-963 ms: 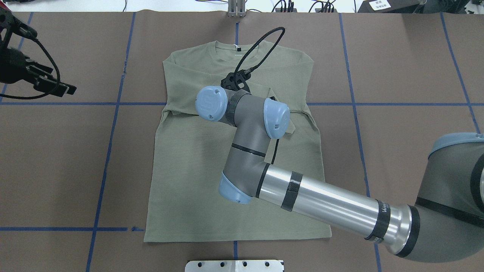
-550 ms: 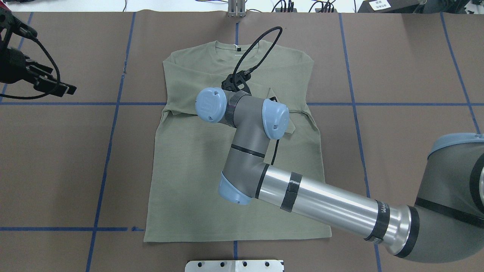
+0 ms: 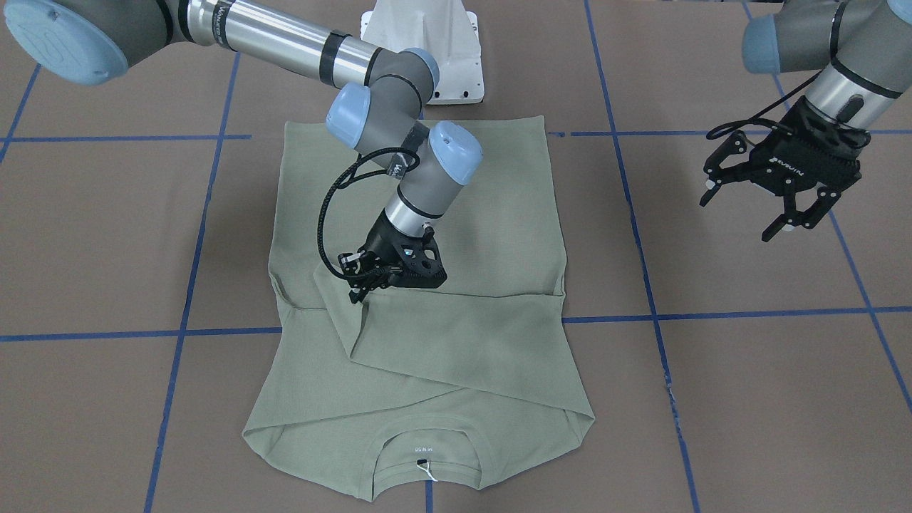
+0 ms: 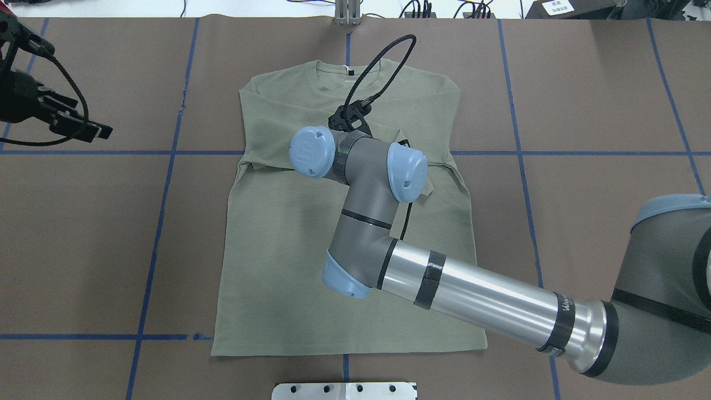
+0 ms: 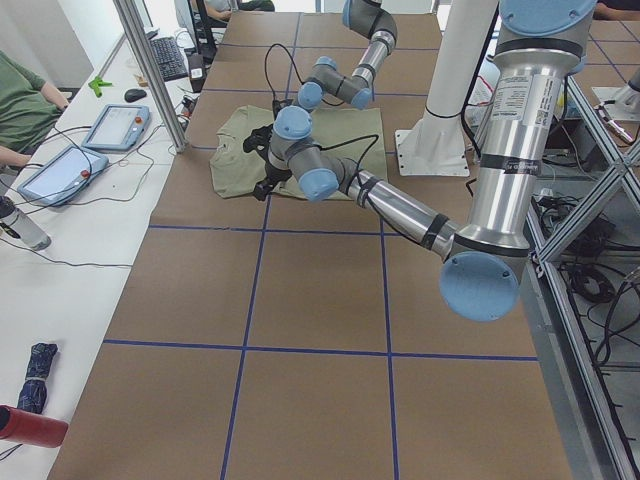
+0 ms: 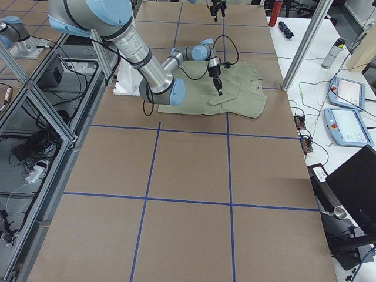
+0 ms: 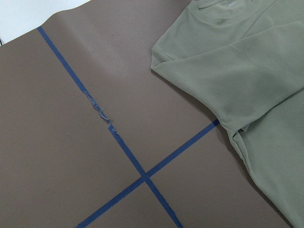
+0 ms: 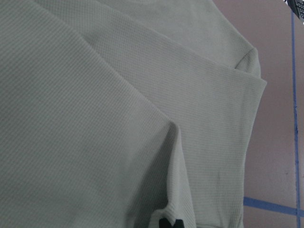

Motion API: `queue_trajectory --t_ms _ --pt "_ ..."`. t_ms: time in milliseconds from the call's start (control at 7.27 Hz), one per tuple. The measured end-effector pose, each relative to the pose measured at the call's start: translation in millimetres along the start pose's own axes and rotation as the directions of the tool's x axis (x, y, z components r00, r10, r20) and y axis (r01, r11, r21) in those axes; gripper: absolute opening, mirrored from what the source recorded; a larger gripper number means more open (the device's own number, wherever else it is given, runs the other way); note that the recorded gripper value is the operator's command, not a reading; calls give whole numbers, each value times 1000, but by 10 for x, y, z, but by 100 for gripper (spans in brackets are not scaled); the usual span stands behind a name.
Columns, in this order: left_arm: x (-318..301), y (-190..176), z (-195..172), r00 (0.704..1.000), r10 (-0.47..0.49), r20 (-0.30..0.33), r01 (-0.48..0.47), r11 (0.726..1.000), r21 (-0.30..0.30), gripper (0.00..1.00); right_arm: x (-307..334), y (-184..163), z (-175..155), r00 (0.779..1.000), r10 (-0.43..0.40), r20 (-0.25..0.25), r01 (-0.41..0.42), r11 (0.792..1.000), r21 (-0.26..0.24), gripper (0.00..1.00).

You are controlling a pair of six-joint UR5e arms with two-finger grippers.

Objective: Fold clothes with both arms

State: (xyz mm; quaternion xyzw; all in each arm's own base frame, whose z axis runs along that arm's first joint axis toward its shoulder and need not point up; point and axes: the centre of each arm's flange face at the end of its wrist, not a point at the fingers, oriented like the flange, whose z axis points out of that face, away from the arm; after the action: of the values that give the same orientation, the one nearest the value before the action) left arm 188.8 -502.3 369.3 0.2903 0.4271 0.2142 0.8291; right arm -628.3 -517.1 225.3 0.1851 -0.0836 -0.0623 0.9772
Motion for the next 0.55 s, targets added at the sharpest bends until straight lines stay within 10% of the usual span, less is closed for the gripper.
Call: queue_trajectory --t_ms 138,413,550 --pt "3 -2 1 1000 0 0 0 1000 0 100 252 -79 69 1000 -5 -3 5 1000 7 0" --pt "15 -9 -5 1000 0 -2 0 1000 2 100 899 -114 392 998 -50 -24 50 999 17 99" --pt "20 -10 -9 1000 0 -2 0 1000 3 100 1045 -87 538 999 -49 -11 49 998 38 100"
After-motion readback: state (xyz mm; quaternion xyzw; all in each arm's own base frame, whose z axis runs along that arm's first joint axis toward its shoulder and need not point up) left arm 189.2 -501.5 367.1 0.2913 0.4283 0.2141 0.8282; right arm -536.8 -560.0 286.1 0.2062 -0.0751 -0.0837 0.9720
